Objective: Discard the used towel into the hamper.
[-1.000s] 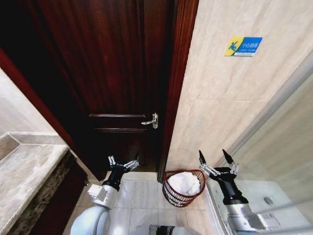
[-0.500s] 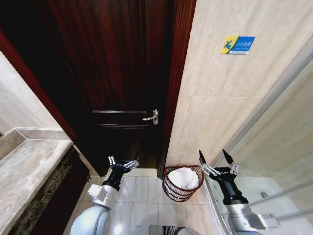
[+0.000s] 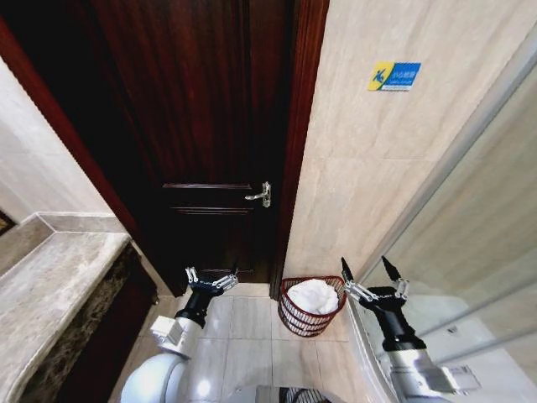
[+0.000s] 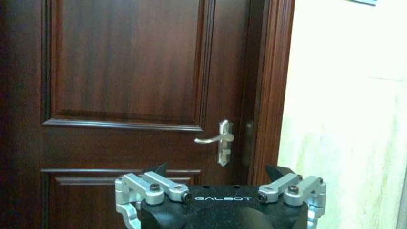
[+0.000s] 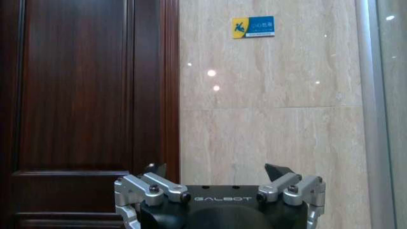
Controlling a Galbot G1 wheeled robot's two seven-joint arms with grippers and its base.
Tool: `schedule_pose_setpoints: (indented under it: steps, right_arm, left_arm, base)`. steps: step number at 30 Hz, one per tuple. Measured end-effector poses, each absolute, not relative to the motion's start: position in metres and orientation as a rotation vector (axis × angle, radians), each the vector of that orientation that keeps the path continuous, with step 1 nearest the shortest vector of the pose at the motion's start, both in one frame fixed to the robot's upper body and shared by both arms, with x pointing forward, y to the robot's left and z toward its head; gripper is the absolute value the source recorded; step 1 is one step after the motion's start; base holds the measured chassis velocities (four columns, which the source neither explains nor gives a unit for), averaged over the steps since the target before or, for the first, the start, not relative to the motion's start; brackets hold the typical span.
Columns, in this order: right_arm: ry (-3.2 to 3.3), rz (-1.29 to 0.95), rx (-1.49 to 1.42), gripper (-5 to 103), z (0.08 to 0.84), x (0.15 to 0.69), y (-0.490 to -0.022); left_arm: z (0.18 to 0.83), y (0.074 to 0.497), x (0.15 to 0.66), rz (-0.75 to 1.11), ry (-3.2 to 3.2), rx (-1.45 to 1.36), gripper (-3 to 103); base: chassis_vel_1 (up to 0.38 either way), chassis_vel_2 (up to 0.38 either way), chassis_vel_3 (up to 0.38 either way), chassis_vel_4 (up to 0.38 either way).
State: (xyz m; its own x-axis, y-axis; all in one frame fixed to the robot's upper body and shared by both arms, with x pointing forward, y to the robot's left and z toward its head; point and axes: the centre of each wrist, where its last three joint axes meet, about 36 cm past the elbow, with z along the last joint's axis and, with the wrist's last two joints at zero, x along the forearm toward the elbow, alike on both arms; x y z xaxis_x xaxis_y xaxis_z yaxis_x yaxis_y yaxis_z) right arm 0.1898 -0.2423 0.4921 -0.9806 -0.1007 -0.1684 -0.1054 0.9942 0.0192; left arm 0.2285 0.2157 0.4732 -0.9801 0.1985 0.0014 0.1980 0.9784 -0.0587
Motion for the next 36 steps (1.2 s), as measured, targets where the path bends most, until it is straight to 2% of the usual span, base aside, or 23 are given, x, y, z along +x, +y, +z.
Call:
schedule_pose_setpoints:
  steps: [36]
  right_arm:
    - [2.969,0.042,-0.154,100,0.4921,0.1898,-0.2423]
  left_arm:
    - [0.4732,0.2157,0.2285,0.091,-3.117,-0.312,100]
  base:
    - [0.070,-0.073,-0.077,0.070]
